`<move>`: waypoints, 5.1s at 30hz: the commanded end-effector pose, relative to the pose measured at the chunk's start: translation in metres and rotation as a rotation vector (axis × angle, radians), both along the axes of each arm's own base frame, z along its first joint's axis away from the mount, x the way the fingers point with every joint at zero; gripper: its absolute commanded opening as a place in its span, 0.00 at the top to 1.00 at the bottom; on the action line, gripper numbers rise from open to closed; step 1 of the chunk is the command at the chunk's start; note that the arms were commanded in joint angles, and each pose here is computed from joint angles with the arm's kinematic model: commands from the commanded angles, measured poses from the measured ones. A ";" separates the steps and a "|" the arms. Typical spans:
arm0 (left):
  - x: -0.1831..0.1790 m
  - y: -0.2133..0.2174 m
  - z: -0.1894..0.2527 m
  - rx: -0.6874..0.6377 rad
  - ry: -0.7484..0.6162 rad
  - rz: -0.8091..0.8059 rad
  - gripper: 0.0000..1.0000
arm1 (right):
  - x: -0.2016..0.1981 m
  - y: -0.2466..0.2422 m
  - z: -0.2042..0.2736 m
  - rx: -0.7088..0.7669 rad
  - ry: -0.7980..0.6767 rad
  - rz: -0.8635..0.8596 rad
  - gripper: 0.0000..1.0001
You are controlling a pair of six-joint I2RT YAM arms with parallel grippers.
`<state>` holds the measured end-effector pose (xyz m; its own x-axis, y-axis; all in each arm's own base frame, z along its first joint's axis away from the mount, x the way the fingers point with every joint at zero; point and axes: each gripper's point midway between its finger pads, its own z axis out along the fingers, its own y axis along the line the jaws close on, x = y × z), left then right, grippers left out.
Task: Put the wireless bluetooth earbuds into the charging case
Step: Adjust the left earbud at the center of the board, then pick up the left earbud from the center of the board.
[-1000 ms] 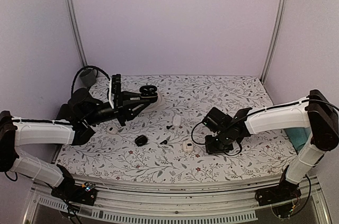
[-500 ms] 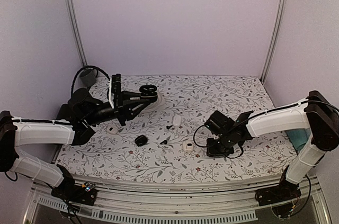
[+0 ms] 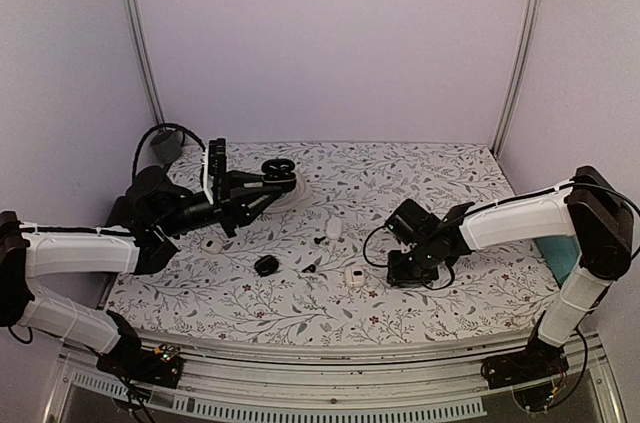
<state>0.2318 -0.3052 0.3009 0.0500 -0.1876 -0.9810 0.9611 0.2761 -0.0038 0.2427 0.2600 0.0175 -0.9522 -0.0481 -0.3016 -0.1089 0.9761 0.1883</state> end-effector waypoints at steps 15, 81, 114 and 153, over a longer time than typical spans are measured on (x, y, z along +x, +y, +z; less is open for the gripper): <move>0.001 0.002 0.012 -0.022 -0.029 0.010 1.00 | -0.019 0.003 0.005 -0.030 0.004 0.005 0.61; 0.000 0.005 0.017 -0.035 -0.030 0.022 1.00 | -0.016 -0.036 -0.010 -0.099 -0.092 -0.287 0.75; -0.001 0.006 0.018 -0.043 -0.032 0.026 1.00 | -0.019 -0.044 -0.023 -0.048 -0.109 -0.465 0.75; 0.001 0.005 0.013 -0.039 -0.024 0.031 1.00 | -0.011 -0.041 -0.009 -0.154 -0.145 -0.292 0.80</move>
